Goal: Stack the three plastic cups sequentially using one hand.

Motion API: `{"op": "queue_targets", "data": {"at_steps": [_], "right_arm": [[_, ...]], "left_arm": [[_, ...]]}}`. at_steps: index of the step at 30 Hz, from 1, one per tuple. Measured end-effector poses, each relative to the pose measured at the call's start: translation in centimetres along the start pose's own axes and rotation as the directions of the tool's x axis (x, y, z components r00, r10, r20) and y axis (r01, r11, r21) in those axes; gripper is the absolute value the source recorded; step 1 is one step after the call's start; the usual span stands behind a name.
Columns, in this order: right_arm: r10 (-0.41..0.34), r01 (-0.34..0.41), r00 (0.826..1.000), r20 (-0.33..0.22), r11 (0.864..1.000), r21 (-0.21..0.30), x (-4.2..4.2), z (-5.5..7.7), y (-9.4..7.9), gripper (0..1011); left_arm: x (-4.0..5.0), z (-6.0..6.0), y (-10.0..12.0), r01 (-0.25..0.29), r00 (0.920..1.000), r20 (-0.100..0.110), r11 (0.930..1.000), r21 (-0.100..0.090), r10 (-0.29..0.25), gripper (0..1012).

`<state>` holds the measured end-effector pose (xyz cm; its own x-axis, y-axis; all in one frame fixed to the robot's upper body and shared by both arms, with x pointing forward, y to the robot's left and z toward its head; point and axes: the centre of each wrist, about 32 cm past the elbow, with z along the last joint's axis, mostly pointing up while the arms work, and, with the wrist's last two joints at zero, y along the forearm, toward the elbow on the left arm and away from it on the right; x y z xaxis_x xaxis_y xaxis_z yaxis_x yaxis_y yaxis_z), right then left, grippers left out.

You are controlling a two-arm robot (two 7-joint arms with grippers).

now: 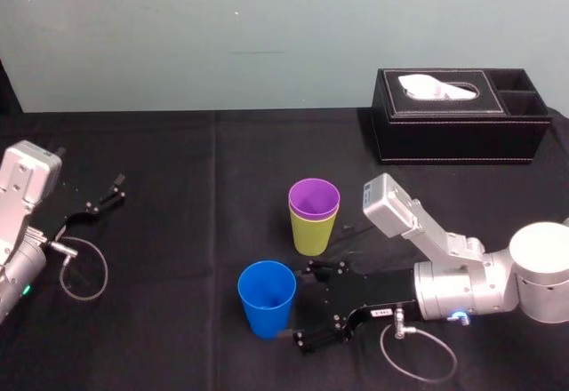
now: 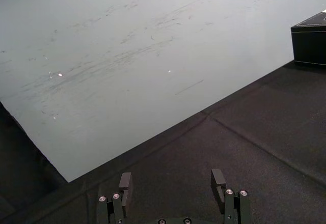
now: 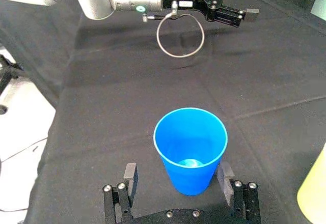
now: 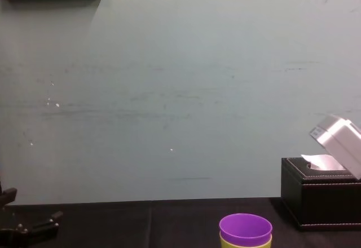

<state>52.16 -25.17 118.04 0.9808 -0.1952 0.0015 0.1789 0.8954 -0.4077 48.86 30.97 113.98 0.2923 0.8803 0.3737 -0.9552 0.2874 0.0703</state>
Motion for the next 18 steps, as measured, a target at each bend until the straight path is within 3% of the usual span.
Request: {"op": "queue_targets", "data": {"at_steps": [18], "right_arm": [[-0.012, 0.012, 1.0, 0.019, 1.0, -0.02, 0.71, 1.3, 2.2, 1003]], "left_arm": [[0.0, 0.0, 0.0, 0.0, 1.0, 0.0, 1.0, 0.0, 0.0, 1011]]}}
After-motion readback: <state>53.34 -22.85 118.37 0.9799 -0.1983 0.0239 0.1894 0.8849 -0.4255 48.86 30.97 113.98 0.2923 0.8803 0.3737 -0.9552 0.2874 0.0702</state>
